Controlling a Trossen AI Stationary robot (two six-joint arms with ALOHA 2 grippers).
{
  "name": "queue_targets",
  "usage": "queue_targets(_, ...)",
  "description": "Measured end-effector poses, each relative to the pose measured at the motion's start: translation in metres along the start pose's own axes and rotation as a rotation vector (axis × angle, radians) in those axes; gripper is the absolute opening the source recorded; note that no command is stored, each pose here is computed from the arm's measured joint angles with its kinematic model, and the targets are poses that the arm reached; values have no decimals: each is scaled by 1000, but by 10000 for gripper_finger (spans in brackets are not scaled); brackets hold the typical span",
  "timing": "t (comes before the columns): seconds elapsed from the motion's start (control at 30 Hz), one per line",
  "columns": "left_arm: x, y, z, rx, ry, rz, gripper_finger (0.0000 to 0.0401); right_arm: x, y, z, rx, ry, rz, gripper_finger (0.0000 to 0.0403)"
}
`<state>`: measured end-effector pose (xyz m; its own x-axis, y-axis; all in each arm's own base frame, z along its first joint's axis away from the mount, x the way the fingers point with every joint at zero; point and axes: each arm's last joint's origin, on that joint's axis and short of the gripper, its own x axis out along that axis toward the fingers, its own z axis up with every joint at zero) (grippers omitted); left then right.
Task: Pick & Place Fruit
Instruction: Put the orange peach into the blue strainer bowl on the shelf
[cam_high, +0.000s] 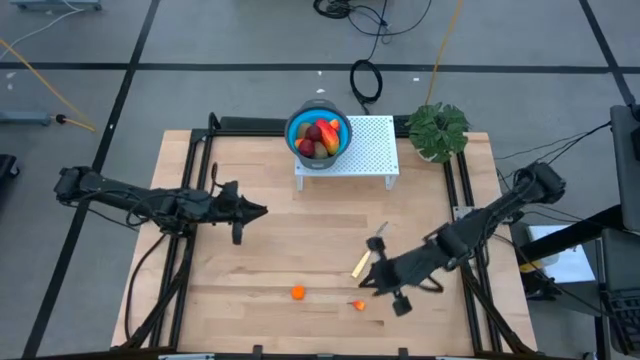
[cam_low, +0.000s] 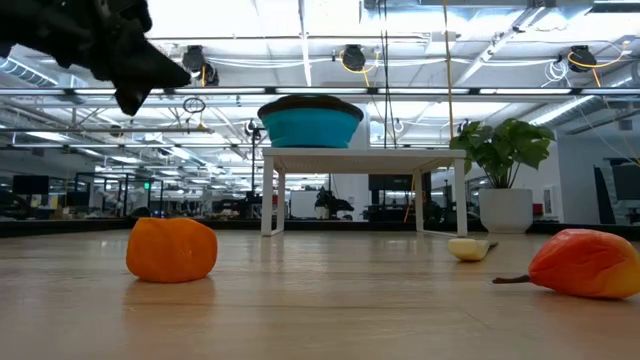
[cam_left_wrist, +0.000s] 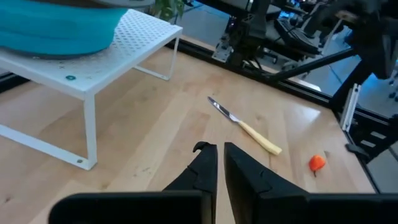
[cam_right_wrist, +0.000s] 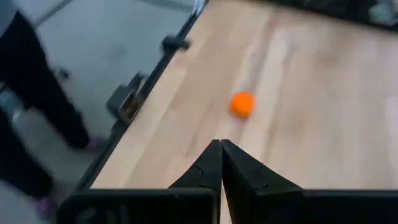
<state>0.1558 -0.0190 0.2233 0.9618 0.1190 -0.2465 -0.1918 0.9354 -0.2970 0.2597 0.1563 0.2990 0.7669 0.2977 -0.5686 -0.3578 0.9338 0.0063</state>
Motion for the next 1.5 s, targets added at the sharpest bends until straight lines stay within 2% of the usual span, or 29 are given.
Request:
queue_targets(0.2, -9, 6, -11, 29, 4, -25, 17, 36, 21, 4, -24, 159, 141, 0)
queue_targets(0.43, -11, 10, -19, 22, 24, -29, 6, 77, 31, -14, -8, 286, 226, 0)
queue_targets(0.67, -11, 10, -20, 26, 40, -42, 32, 96, 30, -28, 43, 359, 203, 24)
queue_targets(0.9, -11, 10, -21, 32, 41, -41, 41, 99, 18, -34, 222, 436, 139, 90)
queue_targets(1.07, -11, 10, -21, 32, 41, -41, 42, 99, 15, -34, 247, 456, 195, 146)
queue_targets(1.2, -11, 10, -21, 26, 42, -40, 42, 105, 12, -39, 216, 480, 188, 178)
queue_targets(1.5, -11, 10, -21, 22, 42, -40, 42, 117, 10, -49, 212, 513, 123, 196)
